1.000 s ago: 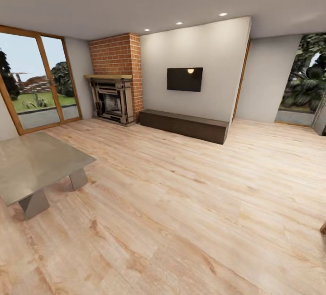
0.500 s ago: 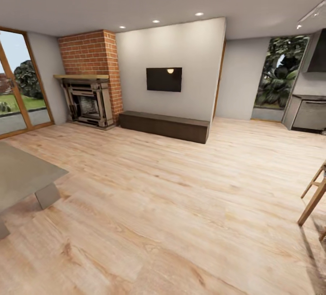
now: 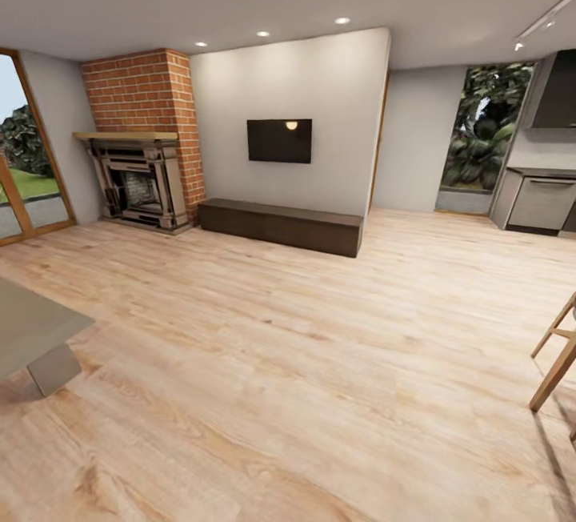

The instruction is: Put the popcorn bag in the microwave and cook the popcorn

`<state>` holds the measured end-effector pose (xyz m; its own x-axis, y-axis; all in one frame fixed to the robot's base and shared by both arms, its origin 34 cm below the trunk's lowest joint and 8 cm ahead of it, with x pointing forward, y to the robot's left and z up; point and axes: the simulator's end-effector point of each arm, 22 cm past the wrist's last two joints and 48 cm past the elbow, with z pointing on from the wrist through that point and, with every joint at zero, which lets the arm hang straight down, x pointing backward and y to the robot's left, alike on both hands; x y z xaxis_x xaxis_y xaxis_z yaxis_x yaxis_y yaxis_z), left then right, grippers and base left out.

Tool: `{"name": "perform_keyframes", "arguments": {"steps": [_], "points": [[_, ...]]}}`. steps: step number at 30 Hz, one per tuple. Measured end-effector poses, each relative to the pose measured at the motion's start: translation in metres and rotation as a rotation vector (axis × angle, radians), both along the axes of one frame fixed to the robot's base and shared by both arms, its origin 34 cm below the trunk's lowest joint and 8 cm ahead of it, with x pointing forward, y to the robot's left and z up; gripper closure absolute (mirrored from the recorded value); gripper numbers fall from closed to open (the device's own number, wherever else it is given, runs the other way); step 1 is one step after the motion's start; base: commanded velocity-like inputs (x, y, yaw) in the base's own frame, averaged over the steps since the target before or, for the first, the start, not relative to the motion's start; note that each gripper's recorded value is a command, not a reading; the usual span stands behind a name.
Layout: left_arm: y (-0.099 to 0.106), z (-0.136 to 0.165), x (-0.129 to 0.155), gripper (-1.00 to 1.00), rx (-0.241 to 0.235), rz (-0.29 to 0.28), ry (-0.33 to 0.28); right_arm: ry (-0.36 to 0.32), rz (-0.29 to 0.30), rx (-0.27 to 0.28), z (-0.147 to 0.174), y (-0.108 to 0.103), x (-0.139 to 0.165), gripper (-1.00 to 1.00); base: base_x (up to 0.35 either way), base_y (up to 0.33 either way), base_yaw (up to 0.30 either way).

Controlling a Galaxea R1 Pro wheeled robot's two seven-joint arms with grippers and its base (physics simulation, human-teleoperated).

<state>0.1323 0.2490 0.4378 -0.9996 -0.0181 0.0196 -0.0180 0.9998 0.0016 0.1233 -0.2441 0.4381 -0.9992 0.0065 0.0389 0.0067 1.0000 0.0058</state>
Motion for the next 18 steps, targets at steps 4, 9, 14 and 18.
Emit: {"name": "perform_keyframes", "arguments": {"steps": [4, 9, 14, 18], "points": [[-0.0001, 0.0000, -0.0002, -1.00, 0.000, 0.000, 0.001, 0.000, 0.004, 0.001, 0.0000, -0.0003, 0.0000, -1.00, 0.322, 0.000, 0.000], [-0.0002, 0.0000, -0.0002, -1.00, 0.000, 0.000, 0.001, 0.000, 0.011, 0.001, 0.0000, -0.0005, 0.0001, -1.00, 0.322, 0.000, 0.000], [0.0001, 0.0000, -0.0002, -1.00, 0.000, 0.000, 0.001, 0.001, 0.021, -0.001, 0.0000, -0.0008, -0.0001, -1.00, 0.322, 0.000, 0.000], [0.0007, 0.0000, -0.0002, -1.00, 0.001, 0.000, 0.001, 0.001, 0.018, -0.002, 0.0000, -0.0010, -0.0001, -1.00, 0.322, 0.000, 0.000]]}}
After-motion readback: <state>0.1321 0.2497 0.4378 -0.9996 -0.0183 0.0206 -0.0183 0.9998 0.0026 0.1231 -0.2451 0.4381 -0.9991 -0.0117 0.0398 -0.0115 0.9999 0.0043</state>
